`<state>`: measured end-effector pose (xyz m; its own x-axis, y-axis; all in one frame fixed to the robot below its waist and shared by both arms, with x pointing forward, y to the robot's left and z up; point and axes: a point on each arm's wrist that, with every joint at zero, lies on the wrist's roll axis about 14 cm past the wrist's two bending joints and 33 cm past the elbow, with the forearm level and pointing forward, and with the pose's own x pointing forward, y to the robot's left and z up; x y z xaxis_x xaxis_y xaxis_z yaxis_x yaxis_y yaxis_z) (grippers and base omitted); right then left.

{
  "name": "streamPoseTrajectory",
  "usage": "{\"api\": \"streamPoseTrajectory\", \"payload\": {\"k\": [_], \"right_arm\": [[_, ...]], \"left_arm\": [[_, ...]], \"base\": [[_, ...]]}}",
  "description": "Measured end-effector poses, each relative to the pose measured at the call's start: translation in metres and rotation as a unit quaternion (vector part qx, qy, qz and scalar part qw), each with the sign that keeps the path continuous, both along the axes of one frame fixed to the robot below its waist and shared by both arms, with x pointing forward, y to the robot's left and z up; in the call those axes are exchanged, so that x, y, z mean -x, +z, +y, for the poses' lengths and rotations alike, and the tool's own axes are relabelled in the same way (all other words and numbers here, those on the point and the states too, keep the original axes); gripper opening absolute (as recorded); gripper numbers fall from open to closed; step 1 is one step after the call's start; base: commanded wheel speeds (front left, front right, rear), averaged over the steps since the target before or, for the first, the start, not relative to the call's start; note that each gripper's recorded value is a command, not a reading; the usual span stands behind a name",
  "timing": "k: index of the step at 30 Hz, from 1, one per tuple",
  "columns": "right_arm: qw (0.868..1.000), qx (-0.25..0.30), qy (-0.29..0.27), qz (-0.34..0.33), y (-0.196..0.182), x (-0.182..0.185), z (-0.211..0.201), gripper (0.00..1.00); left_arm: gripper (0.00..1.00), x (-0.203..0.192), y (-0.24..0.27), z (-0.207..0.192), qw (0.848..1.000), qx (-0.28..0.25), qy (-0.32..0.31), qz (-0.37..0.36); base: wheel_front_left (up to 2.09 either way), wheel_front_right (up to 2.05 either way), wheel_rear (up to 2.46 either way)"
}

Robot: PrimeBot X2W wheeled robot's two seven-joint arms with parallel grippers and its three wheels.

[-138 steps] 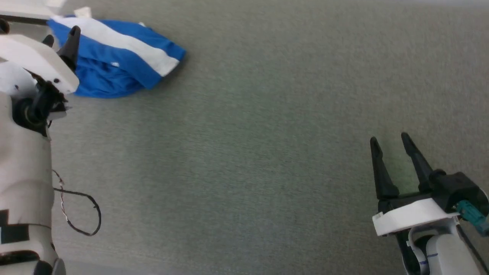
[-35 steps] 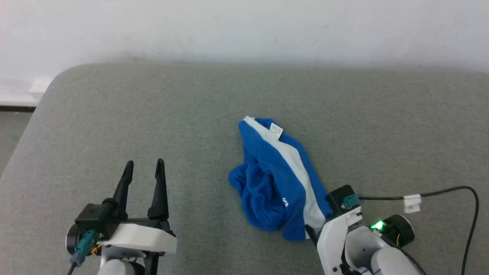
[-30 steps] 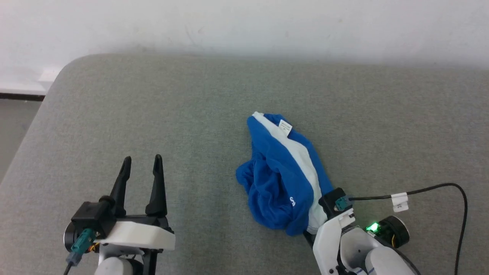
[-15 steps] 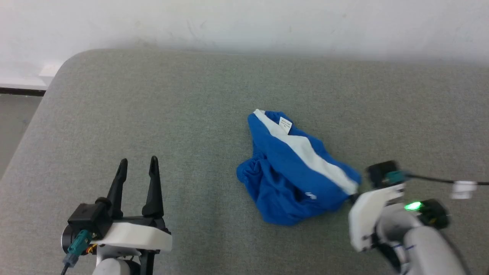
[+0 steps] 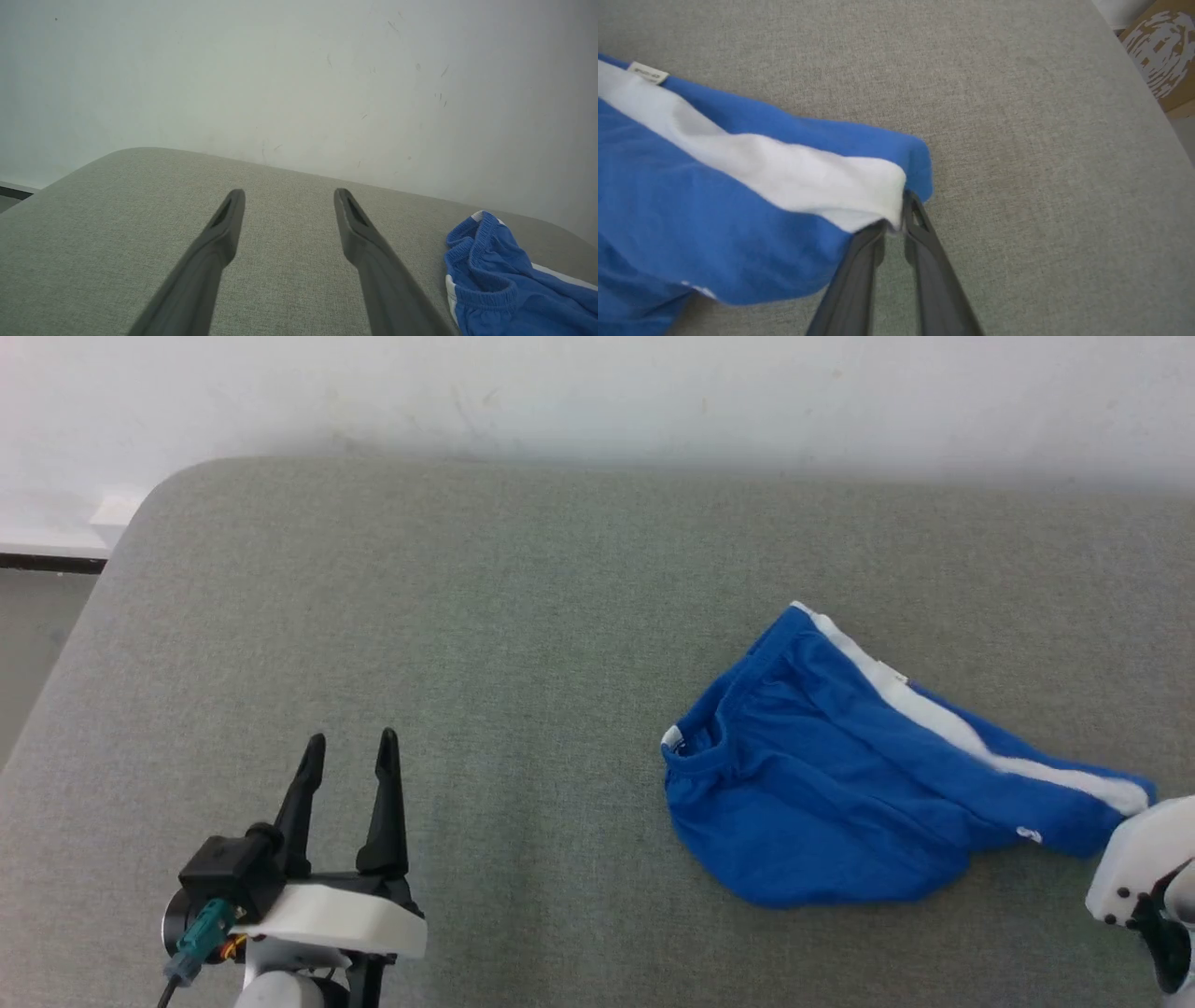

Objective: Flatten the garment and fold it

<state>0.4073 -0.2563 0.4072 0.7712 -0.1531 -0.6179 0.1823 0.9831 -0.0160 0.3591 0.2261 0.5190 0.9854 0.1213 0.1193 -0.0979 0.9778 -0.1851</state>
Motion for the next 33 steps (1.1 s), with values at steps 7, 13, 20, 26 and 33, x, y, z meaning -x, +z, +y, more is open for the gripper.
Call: {"api": "streamPoseTrajectory", "payload": {"k": [7, 13, 20, 26, 33], "right_arm": [[0.979, -0.029, -0.007, -0.202, 0.074, -0.027, 0.006, 1.0], [0.96, -0.075, -0.015, -0.268, 0.086, -0.002, 0.009, 1.0], [0.958, -0.079, -0.027, -0.273, 0.082, 0.024, 0.002, 1.0], [0.957, -0.07, -0.045, -0.277, 0.084, 0.036, -0.012, 1.0], [0.957, -0.06, -0.061, -0.275, 0.08, 0.045, -0.023, 1.0]], "left_arm": [[1.0, -0.003, -0.002, -0.015, 1.0, 0.013, -0.023, 0.001], [1.0, -0.029, 0.011, -0.061, 0.994, 0.04, -0.102, -0.002], [1.0, -0.073, 0.001, -0.14, 0.964, 0.019, -0.236, 0.12], [1.0, -0.091, -0.034, -0.193, 0.902, -0.045, -0.321, 0.285], [1.0, -0.098, -0.096, -0.18, 0.843, -0.15, -0.305, 0.418]], "base": [[0.0, 0.0, 0.0], [0.0, 0.0, 0.0], [0.0, 0.0, 0.0], [0.0, 0.0, 0.0], [0.0, 0.0, 0.0]]}}
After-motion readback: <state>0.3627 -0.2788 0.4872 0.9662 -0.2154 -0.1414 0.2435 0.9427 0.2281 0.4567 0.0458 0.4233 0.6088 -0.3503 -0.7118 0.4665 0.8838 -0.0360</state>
